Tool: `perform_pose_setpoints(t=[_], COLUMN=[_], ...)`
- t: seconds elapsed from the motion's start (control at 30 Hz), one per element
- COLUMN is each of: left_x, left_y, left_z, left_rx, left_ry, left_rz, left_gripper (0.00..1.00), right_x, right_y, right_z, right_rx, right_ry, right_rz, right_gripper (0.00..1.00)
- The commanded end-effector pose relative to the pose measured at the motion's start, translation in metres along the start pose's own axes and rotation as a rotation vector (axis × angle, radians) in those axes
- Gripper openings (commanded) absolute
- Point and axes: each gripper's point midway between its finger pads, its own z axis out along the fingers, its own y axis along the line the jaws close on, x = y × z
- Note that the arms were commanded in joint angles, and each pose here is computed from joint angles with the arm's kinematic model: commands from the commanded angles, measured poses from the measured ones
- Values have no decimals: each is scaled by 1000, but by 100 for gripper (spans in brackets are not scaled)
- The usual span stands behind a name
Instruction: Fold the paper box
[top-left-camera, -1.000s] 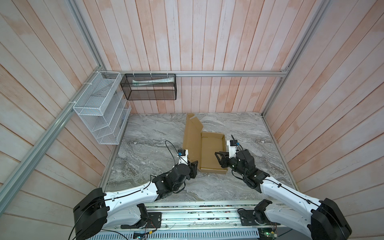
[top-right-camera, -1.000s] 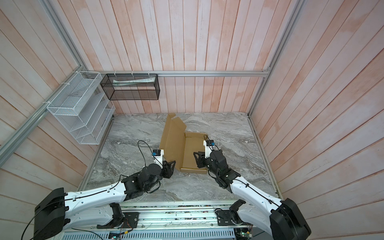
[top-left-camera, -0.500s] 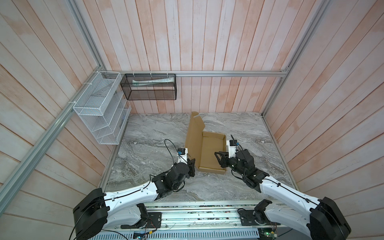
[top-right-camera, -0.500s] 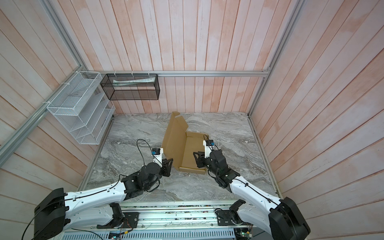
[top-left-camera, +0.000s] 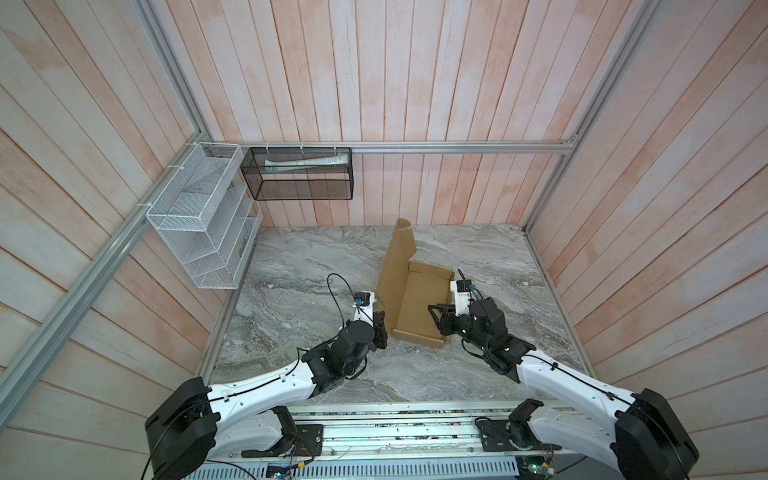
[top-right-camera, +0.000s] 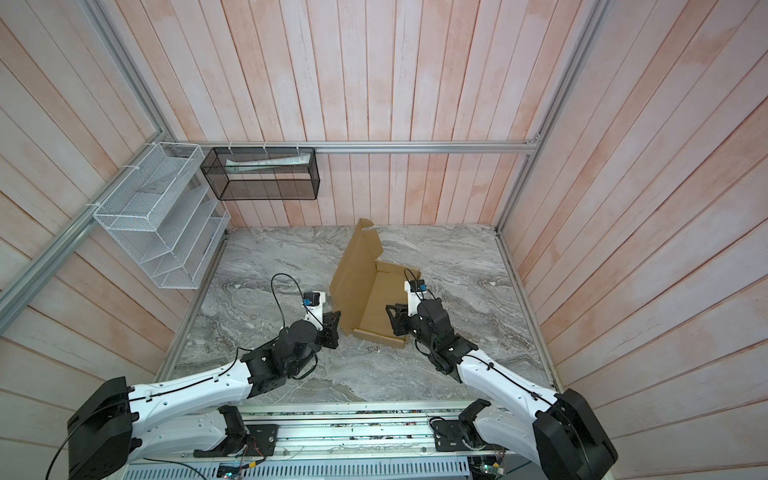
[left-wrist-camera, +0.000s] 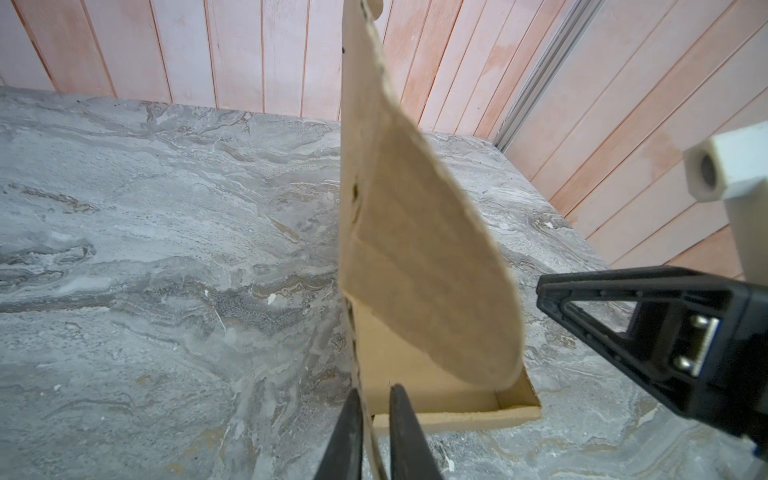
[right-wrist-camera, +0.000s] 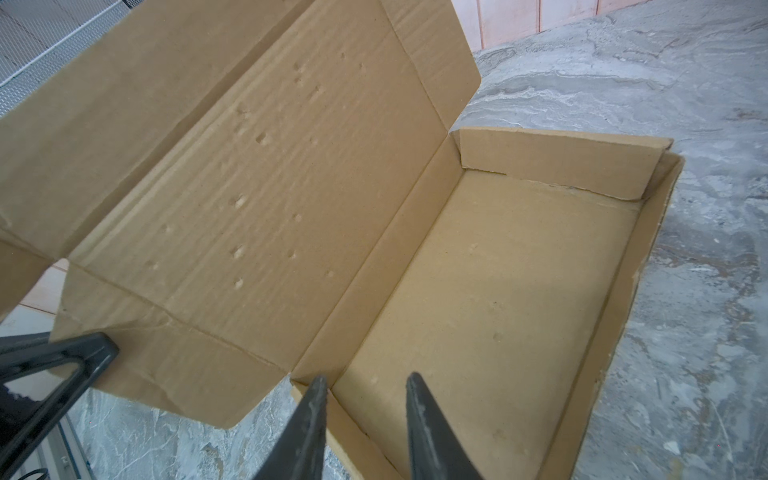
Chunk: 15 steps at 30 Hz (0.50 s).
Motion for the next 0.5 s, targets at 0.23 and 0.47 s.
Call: perform_pose_setpoints(t=[0.23, 0.47], left_x=[-12, -10], left_y=[10, 14], left_z=[3, 5], left_rx=[12, 38], left_ry=[-41, -40], left_rz=[47, 91], left_gripper=[3, 0], right_x=[-35, -61], right_y=[7, 7], right_z=[5, 13], right_rx=[14, 34], right_ry=[-23, -44], right_rz=[-71, -132], right_gripper=[34, 35])
